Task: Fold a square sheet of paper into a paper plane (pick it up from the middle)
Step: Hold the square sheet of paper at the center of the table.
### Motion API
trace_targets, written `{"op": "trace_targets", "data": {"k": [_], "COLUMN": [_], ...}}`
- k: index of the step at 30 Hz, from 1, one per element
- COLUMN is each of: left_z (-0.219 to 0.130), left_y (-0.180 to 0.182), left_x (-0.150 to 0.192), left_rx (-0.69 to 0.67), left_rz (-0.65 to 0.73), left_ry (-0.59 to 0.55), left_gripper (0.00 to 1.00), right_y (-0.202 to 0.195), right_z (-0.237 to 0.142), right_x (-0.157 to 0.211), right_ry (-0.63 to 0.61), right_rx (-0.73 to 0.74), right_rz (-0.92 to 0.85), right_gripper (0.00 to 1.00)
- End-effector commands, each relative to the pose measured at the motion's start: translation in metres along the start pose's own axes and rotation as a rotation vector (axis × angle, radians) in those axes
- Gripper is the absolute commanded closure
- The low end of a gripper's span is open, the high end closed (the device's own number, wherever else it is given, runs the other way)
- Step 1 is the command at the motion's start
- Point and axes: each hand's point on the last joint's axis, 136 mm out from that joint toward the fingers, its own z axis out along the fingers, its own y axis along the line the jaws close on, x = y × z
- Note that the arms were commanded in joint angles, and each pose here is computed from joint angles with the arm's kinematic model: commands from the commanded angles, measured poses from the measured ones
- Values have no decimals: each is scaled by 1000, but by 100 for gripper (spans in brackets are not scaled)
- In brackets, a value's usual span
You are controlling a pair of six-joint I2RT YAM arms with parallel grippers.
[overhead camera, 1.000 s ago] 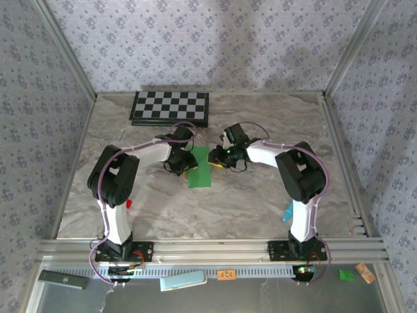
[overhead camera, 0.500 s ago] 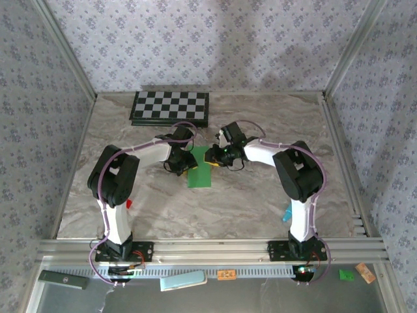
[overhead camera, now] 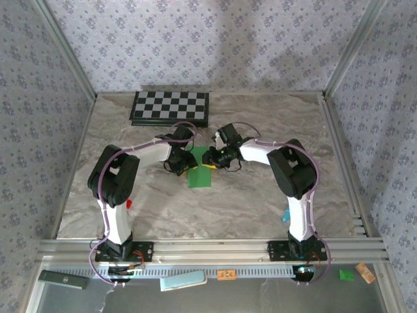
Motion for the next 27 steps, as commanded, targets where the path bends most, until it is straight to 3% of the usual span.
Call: {"op": "trace_targets", "data": {"k": [1,8,16,19,23,27], "left_z": [54,54,45,22,-38,-88], "left_y": [82,82,71,46,9,-20], "left_x": [51,51,44,24,-21,-44], "left_rx": [-279,-278,-242,-145,-14,111], "left_rz": [-45,-47,-35,-7,57,124], "left_ry": [185,185,160,95,-58,-179], "left_gripper": [56,56,56,56,51,49], "right_y": [3,-14,-67,-90,-109,-119], "right_z": [4,10,17,14,14,14], "right_x": [4,11,40,52,61,63], "right_ry": [31,58,168,206,252,269], "right_rx": [-1,53,235,325,395,454], "right_rz": [-19,-3,35,50,66,81], "right_gripper": [73,73,78,81,88,91]}}
